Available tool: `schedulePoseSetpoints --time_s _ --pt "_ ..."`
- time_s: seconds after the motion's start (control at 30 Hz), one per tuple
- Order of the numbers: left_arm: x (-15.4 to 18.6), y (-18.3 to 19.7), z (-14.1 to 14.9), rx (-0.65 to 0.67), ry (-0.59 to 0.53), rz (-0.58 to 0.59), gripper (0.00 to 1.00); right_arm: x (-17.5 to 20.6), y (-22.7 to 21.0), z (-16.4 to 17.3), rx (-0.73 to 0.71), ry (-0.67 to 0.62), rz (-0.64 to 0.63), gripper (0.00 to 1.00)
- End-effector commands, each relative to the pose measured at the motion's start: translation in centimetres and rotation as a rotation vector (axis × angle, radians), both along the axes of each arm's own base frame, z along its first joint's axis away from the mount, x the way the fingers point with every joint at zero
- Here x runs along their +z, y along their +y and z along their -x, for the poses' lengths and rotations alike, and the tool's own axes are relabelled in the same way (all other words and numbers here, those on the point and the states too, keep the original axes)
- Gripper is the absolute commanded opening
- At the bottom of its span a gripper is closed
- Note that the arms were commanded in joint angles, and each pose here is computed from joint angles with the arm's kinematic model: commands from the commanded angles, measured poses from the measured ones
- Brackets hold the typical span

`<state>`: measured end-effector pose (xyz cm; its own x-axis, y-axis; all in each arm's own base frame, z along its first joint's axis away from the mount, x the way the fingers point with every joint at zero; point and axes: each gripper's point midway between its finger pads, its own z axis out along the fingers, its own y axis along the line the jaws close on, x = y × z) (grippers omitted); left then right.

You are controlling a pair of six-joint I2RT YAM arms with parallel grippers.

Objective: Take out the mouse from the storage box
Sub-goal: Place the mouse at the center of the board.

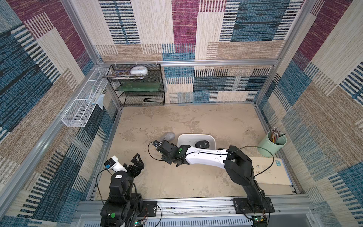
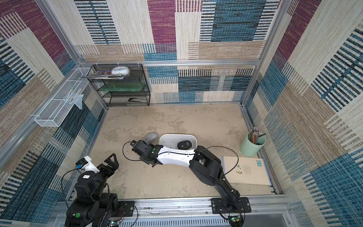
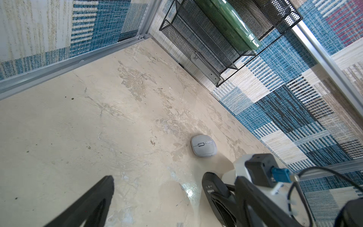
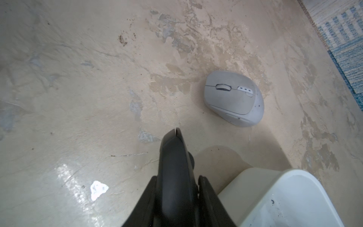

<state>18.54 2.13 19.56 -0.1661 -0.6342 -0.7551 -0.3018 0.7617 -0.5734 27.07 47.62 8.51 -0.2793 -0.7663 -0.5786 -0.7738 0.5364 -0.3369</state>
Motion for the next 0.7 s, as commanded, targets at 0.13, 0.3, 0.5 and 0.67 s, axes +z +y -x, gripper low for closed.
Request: schedulePoseSetpoints --time_s 0.13,0.3,0.5,0.67 --pt "0.0 0.5 0.1 0.024 0.002 -0.015 0.99 -1.1 -0.7 -1.3 -0.058 -0.067 0.095 0.24" --pt "0.0 0.5 0.1 0.026 0.000 -0.018 0.99 -2.2 -1.0 -1.7 -0.079 -0.081 0.134 0.26" --pt "0.0 0.6 0.1 0.028 0.002 -0.018 0.99 -3.7 -1.5 -2.1 -0.112 -0.089 0.192 0.28" --pt "-0.1 0.6 0.1 0.030 0.003 -0.020 0.99 -3.9 -1.7 -2.2 -0.120 -0.107 0.208 0.33"
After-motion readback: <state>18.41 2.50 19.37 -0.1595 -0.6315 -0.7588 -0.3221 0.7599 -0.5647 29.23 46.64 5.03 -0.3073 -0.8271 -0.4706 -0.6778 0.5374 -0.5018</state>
